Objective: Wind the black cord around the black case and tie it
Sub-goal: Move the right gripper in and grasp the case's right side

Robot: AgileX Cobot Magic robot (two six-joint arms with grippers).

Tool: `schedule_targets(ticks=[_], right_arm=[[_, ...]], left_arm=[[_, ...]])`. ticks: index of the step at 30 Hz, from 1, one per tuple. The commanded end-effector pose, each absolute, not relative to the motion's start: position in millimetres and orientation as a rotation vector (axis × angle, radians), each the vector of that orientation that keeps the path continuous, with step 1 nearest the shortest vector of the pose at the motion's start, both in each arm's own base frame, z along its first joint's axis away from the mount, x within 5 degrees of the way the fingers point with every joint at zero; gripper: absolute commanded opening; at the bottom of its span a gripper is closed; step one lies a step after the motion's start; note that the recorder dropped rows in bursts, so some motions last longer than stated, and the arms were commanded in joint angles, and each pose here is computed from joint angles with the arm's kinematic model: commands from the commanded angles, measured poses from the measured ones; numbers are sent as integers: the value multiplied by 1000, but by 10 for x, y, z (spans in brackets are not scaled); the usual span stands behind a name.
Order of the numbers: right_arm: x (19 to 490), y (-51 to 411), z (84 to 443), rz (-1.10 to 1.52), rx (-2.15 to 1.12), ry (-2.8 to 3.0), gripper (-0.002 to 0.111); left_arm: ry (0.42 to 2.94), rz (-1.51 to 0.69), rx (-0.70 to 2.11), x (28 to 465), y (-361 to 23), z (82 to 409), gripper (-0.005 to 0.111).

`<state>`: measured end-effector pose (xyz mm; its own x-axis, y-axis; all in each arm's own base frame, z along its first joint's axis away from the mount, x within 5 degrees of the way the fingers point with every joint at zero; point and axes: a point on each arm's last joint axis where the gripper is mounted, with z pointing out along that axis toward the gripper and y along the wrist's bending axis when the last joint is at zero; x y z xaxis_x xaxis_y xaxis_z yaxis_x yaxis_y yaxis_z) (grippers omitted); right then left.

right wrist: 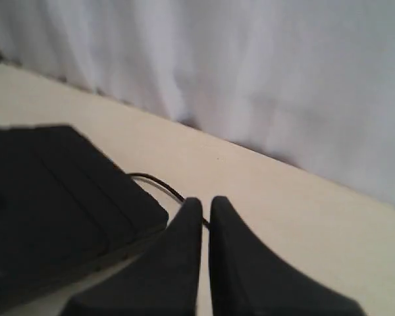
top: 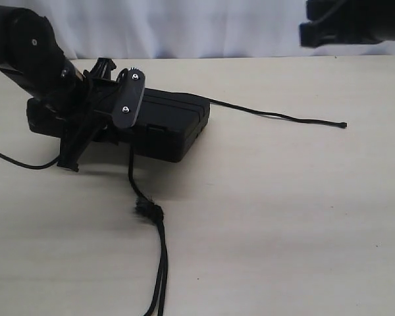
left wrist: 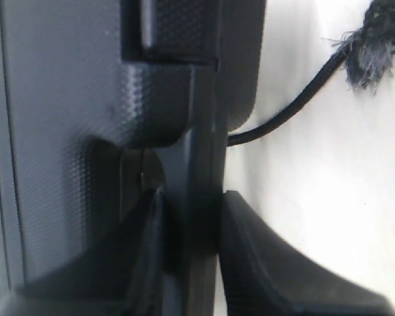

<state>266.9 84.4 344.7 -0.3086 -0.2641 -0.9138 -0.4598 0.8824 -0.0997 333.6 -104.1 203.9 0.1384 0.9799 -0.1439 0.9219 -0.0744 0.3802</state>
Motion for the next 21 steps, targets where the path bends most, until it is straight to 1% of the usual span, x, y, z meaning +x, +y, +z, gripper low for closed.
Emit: schedule_targets(ticks=[1, 3, 4, 8, 10, 12, 15, 17, 19, 21], right_arm=[[2904, 1080, 3291, -53, -881, 1750, 5], [3018, 1128, 3213, -184, -958, 1674, 5], [3069, 1137, 3176, -249, -995, 1640, 8], [3144, 1284, 3010, -401, -1219, 1526, 24], [3155, 1355, 2941, -418, -1282, 1501, 32], [3178, 1426, 2860, -421, -1307, 1495, 44], [3212, 1521, 2742, -414, -1321, 1502, 65], [3208, 1588, 2663, -391, -1355, 1510, 77], [3179, 1678, 2596, -360, -1396, 1510, 83], [3131, 1761, 2551, -325, -1449, 1502, 84]], left_arm=[[1799, 237, 1986, 3350, -1066, 2155, 0], [1799, 237, 1986, 3350, -1066, 2155, 0], [1799, 237, 1986, 3350, -1066, 2155, 0], [1791, 249, 1982, 3359, -1065, 2159, 0], [1789, 252, 1979, 3363, -1065, 2161, 0], [1789, 252, 1979, 3363, -1065, 2161, 0], [1789, 252, 1979, 3363, -1065, 2161, 0], [1789, 252, 1979, 3363, -1065, 2161, 0], [1788, 254, 1977, 3365, -1066, 2162, 0], [1788, 254, 1977, 3365, -1066, 2162, 0]])
